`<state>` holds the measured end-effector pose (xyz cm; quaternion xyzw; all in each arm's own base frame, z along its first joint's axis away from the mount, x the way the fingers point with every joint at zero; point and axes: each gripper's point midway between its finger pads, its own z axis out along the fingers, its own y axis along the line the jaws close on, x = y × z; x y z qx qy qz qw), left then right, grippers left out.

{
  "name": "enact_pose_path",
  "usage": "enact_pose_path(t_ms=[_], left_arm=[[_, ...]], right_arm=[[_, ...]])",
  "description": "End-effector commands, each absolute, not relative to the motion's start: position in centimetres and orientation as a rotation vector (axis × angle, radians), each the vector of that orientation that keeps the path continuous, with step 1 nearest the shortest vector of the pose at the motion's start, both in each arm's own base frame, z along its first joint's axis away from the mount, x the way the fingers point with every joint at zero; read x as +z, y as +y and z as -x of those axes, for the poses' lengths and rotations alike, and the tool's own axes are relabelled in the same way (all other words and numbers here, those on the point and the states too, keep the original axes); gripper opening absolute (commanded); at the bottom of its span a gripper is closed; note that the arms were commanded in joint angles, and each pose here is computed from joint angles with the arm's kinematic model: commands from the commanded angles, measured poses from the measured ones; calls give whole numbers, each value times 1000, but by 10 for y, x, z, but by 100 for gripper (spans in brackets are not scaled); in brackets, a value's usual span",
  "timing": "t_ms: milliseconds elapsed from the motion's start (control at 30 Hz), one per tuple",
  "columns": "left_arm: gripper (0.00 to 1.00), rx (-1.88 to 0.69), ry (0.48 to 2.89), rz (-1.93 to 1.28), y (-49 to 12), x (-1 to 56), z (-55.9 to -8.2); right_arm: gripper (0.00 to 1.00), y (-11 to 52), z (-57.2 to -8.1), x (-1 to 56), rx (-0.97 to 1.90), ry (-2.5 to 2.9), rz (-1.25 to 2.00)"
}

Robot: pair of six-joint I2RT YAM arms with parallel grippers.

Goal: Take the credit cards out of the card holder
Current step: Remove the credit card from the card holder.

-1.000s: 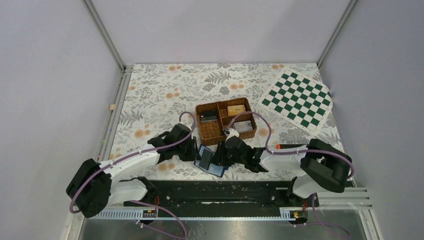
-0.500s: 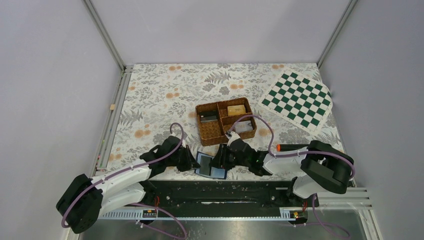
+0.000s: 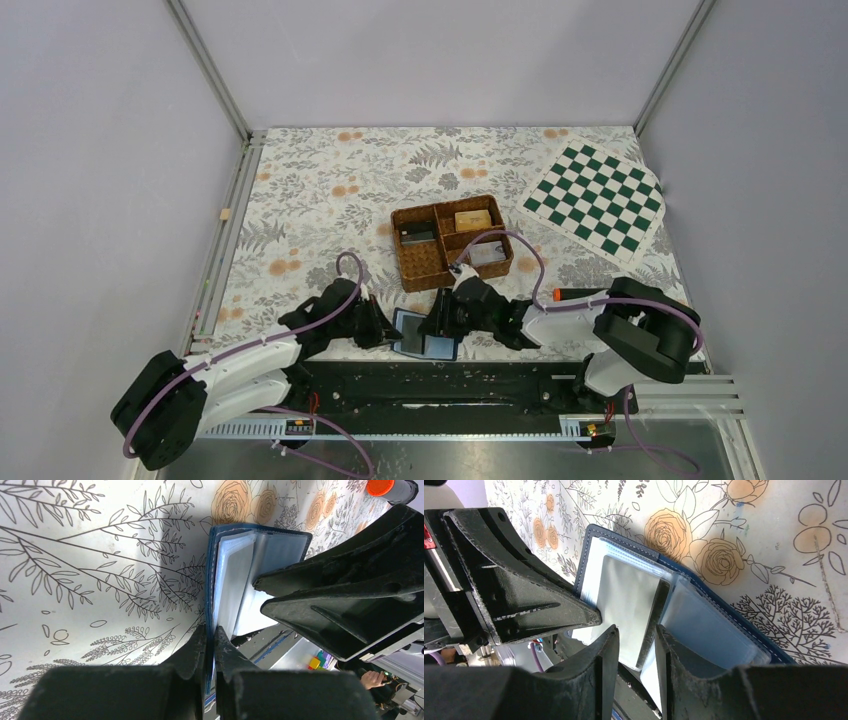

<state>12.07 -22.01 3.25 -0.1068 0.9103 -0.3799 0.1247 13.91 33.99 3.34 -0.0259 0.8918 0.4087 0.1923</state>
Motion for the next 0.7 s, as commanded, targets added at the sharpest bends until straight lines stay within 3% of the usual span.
enact_pose_path(t_ms=[0,333,667], left_arm=[[0,-1097,2665,331,-217,28,-118],[0,-914,2720,358,-197,11,-116],[0,-941,2741,338,-201,6,-113]], right_arm=[[39,344,-145,34,1132,2521,33],[39,340,-143,14,1073,2580,41],[40,345,-142,9,1093,2589,27]])
